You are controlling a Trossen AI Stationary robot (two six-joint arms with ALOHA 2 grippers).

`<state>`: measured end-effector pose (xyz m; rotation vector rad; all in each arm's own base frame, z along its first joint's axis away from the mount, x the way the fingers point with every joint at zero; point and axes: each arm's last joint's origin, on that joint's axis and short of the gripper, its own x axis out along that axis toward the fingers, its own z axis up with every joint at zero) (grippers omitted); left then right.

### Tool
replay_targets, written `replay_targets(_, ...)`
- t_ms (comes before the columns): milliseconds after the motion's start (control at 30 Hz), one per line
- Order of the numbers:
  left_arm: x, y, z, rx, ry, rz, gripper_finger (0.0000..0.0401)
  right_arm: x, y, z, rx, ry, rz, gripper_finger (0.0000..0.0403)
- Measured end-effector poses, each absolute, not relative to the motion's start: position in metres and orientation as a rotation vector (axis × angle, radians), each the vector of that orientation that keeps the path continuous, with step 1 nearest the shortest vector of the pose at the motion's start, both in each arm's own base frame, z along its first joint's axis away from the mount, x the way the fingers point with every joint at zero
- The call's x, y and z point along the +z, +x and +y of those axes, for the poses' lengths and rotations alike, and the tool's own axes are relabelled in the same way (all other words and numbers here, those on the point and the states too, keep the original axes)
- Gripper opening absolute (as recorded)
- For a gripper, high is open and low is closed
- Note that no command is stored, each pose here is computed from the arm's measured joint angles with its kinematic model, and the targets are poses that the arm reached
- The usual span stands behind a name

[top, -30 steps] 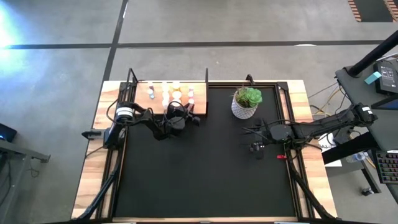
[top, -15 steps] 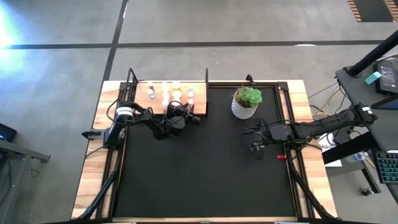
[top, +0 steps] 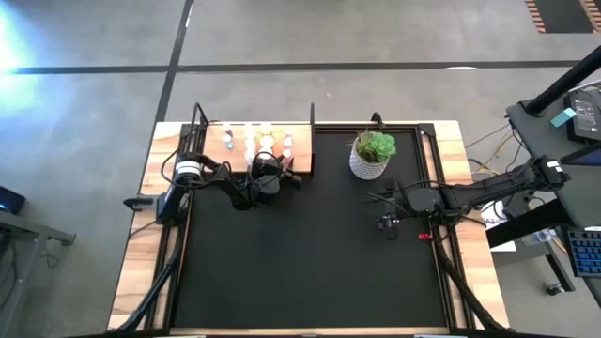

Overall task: Pick and place medicine bottles onto shelf by color
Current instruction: Put the blue pill bottle on the shelf aligned with the other blue pill bottles

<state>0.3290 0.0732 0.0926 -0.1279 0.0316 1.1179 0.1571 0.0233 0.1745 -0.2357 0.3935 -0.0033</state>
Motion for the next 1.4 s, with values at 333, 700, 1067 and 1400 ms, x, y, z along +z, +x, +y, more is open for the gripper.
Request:
replay_targets(333, 0.105, 0.330, 0.069, 1.123, -0.122, 0.006, 0.0153, 0.174, 0.157, 0.023, -0.003, -0.236, 0.393, 0.0194)
replay_targets(700, 0.114, 0.329, 0.066, 1.132, -0.107, -0.015, 0.0193, 0.174, 0.157, 0.023, -0.003, -0.236, 0.394, 0.0194)
replay_targets(1067, 0.162, 0.327, 0.052, 1.094, 0.027, -0.109, 0.0199, 0.174, 0.157, 0.023, -0.003, -0.236, 0.393, 0.0194)
replay_targets(1400, 0.199, 0.325, 0.003, 0.850, 0.108, -0.169, 0.0199, 0.174, 0.157, 0.023, -0.003, -0.236, 0.394, 0.0194)
